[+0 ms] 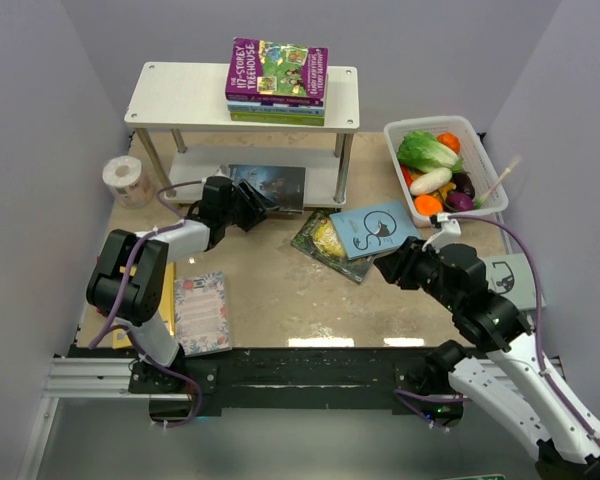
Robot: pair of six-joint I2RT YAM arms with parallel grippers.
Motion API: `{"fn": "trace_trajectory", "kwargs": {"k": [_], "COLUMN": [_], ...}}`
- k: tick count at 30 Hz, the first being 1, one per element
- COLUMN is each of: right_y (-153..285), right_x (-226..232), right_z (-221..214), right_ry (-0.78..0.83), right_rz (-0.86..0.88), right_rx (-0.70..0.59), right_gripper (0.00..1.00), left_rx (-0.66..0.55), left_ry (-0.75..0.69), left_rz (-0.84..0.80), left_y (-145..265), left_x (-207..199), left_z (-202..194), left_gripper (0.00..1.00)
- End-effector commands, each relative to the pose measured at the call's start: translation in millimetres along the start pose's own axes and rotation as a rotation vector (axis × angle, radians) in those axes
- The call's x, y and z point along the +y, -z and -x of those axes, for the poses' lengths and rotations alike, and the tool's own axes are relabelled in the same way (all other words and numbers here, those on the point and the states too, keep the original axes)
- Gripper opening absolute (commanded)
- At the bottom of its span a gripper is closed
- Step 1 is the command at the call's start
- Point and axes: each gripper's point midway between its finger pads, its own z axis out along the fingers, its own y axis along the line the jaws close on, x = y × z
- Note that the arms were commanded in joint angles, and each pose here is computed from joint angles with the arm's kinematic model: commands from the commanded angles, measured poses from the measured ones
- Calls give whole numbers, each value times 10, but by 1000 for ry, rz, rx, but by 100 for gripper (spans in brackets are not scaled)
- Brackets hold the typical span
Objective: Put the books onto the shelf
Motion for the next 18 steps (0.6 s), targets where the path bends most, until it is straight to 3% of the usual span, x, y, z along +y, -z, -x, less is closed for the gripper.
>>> {"fn": "trace_trajectory", "kwargs": {"k": [1,18], "right_y": [125,189], "right_x": [133,32], "right_z": [171,94], "right_ry": [-7,-12], "right_rz": [42,9], "right_rx": [-48,-35], "right_gripper": [41,41], "left_rx": [-61,-80], "left_ry": [24,3], "left_rz": [-91,-126], "left_y": [-2,-86], "left_x": [-234,-394], "left_z": [156,284], "left_gripper": [58,56]}}
